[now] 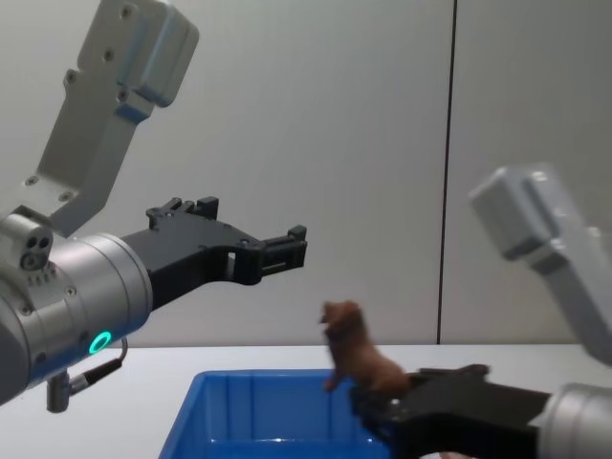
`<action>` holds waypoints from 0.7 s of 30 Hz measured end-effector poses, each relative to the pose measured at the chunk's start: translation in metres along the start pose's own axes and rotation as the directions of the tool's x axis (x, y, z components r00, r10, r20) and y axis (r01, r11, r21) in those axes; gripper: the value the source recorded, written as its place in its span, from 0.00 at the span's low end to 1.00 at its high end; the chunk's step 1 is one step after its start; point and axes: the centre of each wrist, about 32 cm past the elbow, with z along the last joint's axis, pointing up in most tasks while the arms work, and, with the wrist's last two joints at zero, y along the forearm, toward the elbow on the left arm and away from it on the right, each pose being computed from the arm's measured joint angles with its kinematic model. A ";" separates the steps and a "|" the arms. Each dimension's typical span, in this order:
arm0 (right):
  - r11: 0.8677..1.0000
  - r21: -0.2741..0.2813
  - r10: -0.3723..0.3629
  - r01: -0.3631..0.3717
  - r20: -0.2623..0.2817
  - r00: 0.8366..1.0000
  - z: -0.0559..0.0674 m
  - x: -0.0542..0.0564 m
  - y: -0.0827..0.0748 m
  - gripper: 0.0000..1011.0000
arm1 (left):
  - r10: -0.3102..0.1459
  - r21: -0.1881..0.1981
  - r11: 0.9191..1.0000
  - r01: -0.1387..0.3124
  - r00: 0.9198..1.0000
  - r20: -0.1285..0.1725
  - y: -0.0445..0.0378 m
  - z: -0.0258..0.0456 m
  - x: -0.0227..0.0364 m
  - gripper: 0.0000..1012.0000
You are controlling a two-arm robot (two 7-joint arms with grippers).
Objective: Pick up the two dolls from the table and place them into the box.
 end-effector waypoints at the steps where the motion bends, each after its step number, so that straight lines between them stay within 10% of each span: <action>1: 1.000 -0.003 0.023 -0.023 0.004 1.000 0.000 -0.001 0.004 0.29 | 0.000 0.000 1.000 0.000 1.000 0.000 0.0000 0.0000 0.0000 0.99; 21: 0.993 -0.051 0.107 -0.106 0.021 0.994 0.003 -0.008 0.035 0.88 | 0.000 0.000 1.000 0.000 1.000 0.000 0.0000 0.0000 0.0000 0.99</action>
